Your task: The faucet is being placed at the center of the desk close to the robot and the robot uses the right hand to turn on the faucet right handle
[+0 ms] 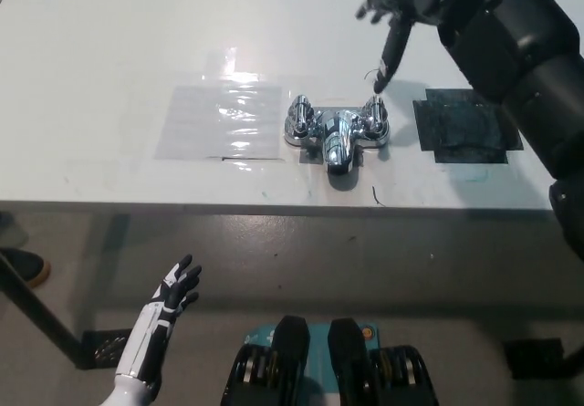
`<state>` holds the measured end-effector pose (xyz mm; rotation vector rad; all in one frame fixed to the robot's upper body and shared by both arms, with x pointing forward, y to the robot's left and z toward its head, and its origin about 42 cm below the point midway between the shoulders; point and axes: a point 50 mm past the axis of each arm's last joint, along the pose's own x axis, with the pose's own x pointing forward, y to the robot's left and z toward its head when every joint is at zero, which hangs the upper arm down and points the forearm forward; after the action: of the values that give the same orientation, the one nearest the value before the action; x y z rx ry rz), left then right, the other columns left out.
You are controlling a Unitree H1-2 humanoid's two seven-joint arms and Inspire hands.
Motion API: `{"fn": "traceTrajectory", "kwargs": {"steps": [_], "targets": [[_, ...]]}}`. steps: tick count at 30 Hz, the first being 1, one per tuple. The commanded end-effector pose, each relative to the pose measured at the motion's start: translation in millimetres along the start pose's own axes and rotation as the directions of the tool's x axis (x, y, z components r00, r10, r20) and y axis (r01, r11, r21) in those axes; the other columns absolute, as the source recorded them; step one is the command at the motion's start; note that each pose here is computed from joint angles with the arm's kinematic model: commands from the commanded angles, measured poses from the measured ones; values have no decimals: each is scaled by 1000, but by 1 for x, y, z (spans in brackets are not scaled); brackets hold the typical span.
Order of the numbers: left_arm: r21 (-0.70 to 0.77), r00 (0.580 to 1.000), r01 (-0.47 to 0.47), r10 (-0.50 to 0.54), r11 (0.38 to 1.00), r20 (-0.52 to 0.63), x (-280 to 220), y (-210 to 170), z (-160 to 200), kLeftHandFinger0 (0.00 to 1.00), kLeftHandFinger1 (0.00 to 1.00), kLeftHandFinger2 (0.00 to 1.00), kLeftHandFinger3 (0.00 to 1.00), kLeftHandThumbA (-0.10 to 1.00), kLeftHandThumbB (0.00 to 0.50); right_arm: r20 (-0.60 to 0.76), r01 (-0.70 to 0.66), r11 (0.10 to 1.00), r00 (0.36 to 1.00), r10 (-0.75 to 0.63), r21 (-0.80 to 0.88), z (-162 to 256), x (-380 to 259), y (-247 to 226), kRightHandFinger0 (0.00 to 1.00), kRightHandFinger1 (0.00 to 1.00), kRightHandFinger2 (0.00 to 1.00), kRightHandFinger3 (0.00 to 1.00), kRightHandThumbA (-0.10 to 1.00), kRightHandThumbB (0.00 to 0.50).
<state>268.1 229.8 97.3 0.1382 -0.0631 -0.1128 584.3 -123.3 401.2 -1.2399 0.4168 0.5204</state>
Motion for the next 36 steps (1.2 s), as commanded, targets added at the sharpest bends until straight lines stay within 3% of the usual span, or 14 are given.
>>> {"fn": "traceTrajectory", "kwargs": {"steps": [1,4,10,14,17,22,25,27,29,36], "targets": [[23,999,9,-10,1000,49,2,3,7,1000,1000,1000,1000,1000,481,64,83,996,994,-85,19,31,-23,-33,1000,1000,1000,1000,1000,284],[23,999,6,-7,1000,48,1,2,8,1000,1000,1000,1000,1000,487,55,94,994,994,-97,62,33,-18,-30,1000,1000,1000,1000,1000,267],[33,999,3,-5,999,48,2,4,10,1000,1000,1000,1000,1000,496,65,77,997,995,-75,-29,42,-11,-23,1000,1000,1000,1000,1000,246],[42,999,8,-11,999,53,0,3,10,1000,1000,1000,1000,1000,485,97,40,999,995,-38,-15,45,-6,-15,1000,1000,1000,1000,1000,192],[48,998,6,-8,999,57,1,3,9,1000,1000,1000,1000,1000,491,36,106,994,994,-107,10,46,-5,-17,1000,1000,1000,1000,1000,273],[47,998,7,-10,999,63,4,4,11,1000,1000,1000,1000,1000,487,29,153,987,988,-155,43,48,-10,-25,1000,1000,1000,1000,1000,287],[50,998,5,-8,999,61,3,3,10,1000,1000,1000,1000,1000,491,30,126,992,992,-127,25,43,-6,-20,1000,1000,1000,1000,1000,266],[52,998,4,-8,999,65,3,4,10,1000,1000,1000,1000,1000,487,79,80,996,993,-82,35,38,-1,-14,1000,1000,1000,1000,1000,156],[51,998,6,-9,999,60,1,2,8,1000,1000,1000,1000,1000,487,105,69,998,992,-69,6,35,2,-11,1000,1000,1000,1000,1000,124],[55,998,3,-7,998,66,1,1,10,1000,1000,1000,1000,1000,489,39,115,993,993,-116,9,23,6,-10,1000,1000,1000,1000,1000,132]]}}
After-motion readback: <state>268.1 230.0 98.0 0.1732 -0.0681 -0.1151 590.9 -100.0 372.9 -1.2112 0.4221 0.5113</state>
